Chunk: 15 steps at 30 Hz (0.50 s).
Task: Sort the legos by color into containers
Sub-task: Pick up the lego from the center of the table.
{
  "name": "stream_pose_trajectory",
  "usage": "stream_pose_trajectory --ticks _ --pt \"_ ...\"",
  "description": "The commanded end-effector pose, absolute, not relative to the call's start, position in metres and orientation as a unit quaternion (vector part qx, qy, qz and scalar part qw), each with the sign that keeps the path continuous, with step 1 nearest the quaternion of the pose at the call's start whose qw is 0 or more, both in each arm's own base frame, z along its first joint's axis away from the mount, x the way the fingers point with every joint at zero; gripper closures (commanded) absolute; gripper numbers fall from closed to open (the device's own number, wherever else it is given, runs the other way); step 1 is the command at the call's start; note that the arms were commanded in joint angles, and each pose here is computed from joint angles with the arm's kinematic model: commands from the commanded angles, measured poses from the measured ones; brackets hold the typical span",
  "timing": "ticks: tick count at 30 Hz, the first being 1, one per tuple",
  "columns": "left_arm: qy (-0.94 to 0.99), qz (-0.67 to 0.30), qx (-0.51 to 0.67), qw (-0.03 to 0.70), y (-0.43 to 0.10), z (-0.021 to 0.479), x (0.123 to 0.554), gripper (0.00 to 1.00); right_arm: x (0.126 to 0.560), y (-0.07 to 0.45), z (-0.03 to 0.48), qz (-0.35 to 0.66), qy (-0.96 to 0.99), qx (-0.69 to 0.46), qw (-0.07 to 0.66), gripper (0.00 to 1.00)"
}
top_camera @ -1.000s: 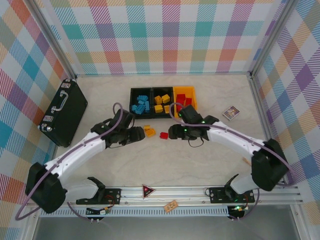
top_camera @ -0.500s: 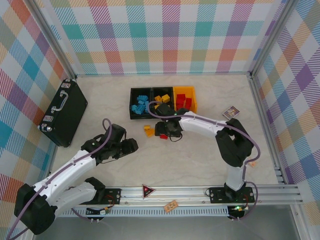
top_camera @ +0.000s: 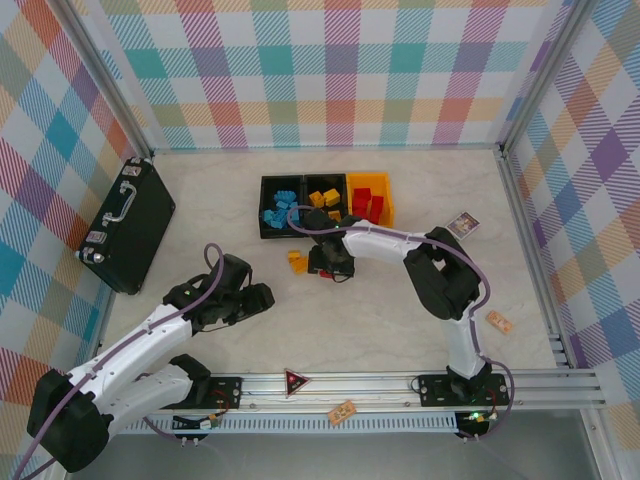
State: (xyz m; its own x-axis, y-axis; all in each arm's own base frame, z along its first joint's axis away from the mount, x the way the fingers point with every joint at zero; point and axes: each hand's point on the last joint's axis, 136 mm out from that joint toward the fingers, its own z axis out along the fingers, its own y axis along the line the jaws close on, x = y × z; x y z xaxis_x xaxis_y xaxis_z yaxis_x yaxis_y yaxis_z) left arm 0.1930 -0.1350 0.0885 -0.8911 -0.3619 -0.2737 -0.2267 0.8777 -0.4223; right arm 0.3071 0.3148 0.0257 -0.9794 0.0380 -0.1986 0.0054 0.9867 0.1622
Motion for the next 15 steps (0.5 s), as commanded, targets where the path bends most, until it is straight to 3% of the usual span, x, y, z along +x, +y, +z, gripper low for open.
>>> stream_pose_trajectory --ticks 1,8,15 --pt "0.952 -0.190 -0.168 0.173 -0.130 0.086 0.190 0.37 0.305 0.316 0.014 0.071 0.994 0.016 0.085 0.34" --pt "0.952 -0.189 -0.171 0.171 -0.130 0.085 0.190 0.37 0.304 0.309 0.008 0.053 0.995 0.006 0.084 0.51" --pt "0.951 -0.194 -0.175 0.168 -0.133 0.083 0.192 0.37 0.300 0.300 0.010 0.042 0.995 -0.013 0.087 0.62"
